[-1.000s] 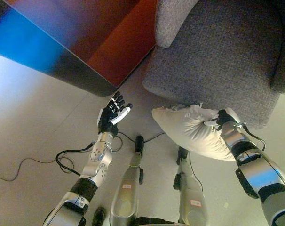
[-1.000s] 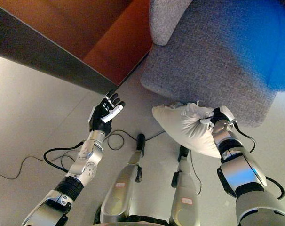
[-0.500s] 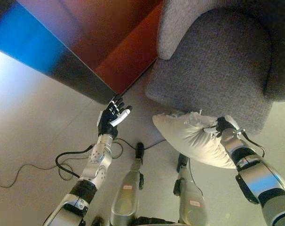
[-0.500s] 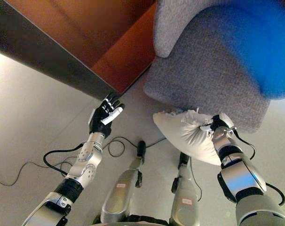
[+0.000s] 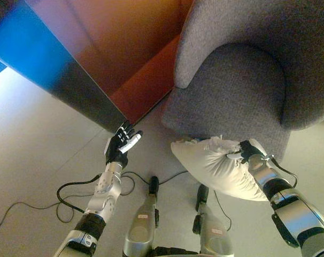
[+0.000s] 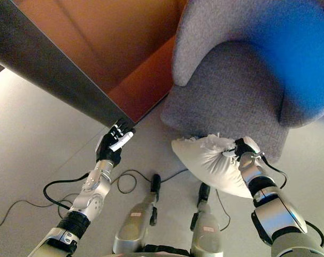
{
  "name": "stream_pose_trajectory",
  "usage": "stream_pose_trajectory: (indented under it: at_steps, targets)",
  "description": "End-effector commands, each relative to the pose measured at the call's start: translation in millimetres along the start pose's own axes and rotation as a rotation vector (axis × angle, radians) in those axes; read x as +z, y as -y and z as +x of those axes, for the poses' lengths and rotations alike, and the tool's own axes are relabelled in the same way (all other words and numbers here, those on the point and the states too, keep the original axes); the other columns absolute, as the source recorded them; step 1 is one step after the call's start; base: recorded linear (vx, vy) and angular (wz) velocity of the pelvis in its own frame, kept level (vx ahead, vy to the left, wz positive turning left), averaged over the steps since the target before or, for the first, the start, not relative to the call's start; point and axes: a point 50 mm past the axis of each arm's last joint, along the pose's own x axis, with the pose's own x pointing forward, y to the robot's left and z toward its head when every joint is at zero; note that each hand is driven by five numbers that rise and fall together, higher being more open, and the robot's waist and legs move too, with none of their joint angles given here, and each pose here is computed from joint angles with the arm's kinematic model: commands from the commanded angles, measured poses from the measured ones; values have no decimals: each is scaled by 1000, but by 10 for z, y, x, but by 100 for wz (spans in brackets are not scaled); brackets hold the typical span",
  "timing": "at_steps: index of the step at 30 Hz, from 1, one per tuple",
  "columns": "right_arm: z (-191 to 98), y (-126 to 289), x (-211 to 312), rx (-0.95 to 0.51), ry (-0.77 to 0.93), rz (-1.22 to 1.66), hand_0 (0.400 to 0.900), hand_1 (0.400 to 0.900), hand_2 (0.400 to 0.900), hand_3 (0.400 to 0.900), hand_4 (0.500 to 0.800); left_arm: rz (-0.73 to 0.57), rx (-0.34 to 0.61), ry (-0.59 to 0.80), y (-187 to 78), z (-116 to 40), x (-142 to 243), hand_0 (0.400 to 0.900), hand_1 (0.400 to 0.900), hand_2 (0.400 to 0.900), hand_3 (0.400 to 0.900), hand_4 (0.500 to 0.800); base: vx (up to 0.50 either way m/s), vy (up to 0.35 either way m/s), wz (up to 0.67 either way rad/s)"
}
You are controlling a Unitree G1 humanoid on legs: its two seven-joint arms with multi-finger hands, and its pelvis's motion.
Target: Pick up the pillow and put it on the sofa.
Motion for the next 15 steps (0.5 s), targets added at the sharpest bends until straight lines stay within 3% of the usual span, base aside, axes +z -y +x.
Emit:
stream_pose_trajectory:
  at_steps: [1,11,15]
  targets:
    - [-39,512,214,-155,116,-78,400,400,400,400,500,49,-37,42,-73,-71,63,900,900,900,900,800,239,-18,5]
    - [-115,692,187,-126,114,-210,400,400,400,400,500,79,18,-117,-380,-335,-256,900,900,900,900,800,149,2,1]
    - [-123,884,268,-162,112,-223,400,400,400,400,500,80,25,-141,-436,-365,-294,900,900,900,900,800,73,7,-1]
